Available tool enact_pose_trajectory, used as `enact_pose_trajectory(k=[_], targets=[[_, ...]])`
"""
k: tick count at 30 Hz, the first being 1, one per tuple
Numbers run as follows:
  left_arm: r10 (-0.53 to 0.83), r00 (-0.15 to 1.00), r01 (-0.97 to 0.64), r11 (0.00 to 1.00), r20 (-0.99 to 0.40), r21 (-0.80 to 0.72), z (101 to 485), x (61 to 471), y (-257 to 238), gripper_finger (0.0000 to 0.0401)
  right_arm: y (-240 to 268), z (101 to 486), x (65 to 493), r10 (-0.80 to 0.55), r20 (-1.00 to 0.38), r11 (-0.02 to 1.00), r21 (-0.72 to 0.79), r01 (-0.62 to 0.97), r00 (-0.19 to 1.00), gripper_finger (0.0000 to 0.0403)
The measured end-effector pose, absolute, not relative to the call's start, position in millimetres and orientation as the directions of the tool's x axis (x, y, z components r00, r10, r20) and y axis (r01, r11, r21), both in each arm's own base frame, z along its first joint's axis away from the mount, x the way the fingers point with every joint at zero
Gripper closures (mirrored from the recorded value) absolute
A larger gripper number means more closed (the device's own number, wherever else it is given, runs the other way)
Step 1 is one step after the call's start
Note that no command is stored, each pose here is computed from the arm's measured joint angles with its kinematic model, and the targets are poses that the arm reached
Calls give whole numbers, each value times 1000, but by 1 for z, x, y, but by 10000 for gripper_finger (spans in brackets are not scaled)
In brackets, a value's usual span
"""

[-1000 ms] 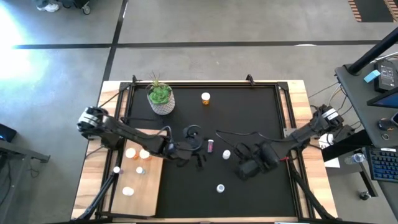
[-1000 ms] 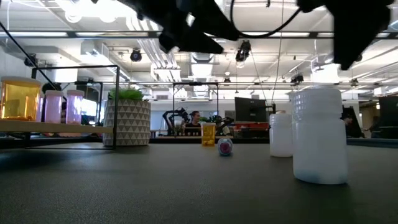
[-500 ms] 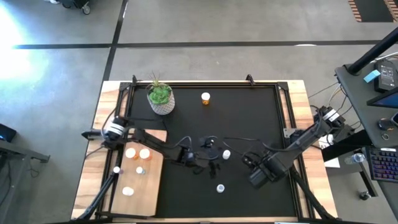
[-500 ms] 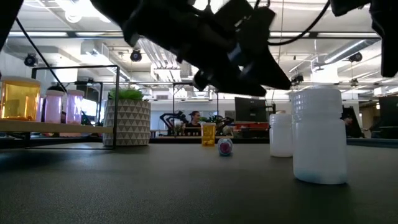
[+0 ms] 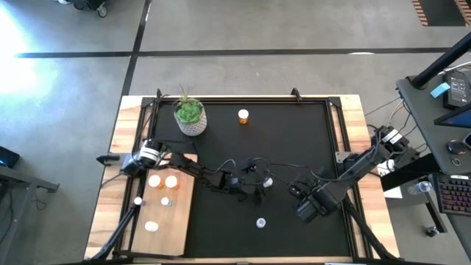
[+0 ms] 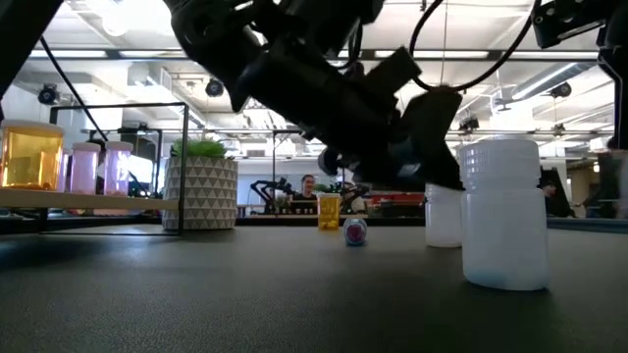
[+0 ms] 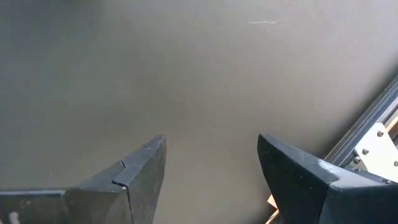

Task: Pick and place medicine bottles onto shelf by color
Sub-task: Put the right white pill bottle on the shelf aligned with the other white pill bottle

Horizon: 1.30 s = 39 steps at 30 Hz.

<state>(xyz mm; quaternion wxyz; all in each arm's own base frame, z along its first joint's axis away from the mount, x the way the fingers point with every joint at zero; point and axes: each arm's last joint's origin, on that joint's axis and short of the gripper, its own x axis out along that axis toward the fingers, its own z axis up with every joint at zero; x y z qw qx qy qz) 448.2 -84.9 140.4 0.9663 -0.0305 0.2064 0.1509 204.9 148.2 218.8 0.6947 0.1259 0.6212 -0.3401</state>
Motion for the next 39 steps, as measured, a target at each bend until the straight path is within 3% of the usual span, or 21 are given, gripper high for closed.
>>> enact_pose_trajectory(k=[6, 23, 28, 39], targets=[[267, 870, -296, 955, -416, -7, 139, 449, -80, 144, 146, 211, 202, -323, -946, 738, -260, 623, -12, 161], [191, 877, -229, 973, -441, -34, 137, 449, -82, 283, 146, 209, 201, -306, -952, 730, -242, 639, -11, 161], [186, 886, -225, 973, -424, -43, 146, 448, -82, 284, 146, 209, 202, -299, -954, 728, -232, 645, -6, 161], [150, 859, -187, 982, -490, -28, 229, 406, -93, 275, 149, 214, 205, -283, -959, 733, -205, 648, 16, 161]])
